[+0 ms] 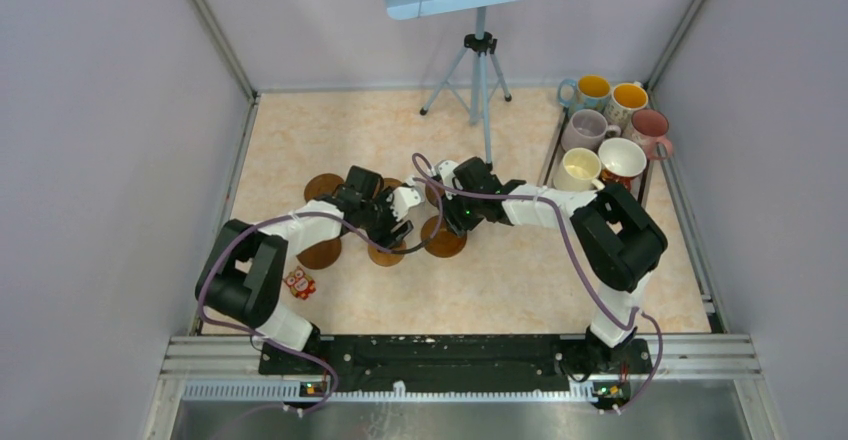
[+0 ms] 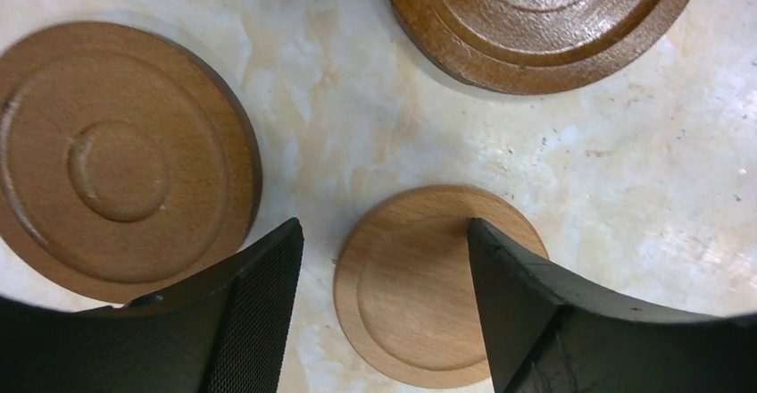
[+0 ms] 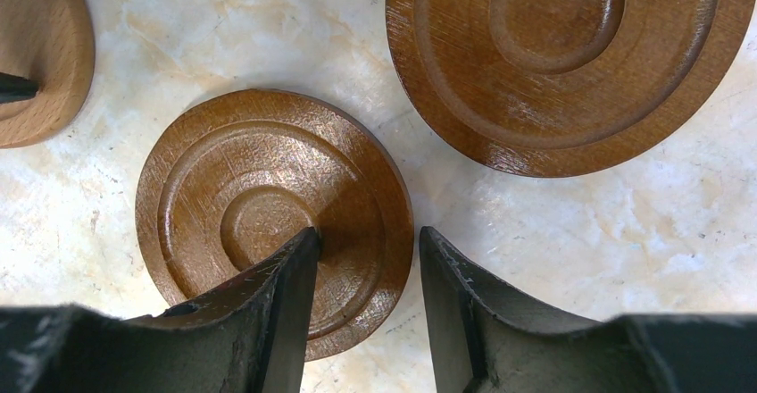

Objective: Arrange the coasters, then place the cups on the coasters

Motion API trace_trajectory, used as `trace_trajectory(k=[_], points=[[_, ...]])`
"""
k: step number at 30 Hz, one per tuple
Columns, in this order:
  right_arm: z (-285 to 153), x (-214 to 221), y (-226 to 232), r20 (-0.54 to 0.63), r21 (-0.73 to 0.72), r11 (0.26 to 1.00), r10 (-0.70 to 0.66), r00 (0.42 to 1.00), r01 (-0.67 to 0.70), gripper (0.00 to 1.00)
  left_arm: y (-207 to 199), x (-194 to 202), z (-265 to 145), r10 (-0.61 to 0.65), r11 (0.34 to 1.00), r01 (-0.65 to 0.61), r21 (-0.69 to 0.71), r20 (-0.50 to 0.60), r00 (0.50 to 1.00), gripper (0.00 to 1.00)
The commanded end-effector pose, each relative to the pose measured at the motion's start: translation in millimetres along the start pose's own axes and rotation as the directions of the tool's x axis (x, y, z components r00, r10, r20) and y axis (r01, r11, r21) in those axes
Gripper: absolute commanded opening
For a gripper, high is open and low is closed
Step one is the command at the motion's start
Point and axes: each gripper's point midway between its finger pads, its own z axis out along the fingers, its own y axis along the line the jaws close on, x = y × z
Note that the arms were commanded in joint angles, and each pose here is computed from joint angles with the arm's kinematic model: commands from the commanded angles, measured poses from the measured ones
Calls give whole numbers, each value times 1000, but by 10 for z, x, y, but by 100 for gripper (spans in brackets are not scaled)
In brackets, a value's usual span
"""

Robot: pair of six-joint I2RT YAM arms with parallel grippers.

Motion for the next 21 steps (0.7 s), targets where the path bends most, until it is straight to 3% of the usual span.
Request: trace_trajectory(k=[1,8,21], points=[[-2,224,-83,-91,18,999,29,995,-28,46,-132,37,-146,-65,997,67,39,-46,997,74],[-19,162,-87,-77,22,999,32,997,-30,50,-72,-220,-283,-148,989,148,8,18,989,68],[-210,-180,-22,6,-7,1000,24,1000,-24,59,289,-73,-242,-303,946,304,-114,30,953,52]])
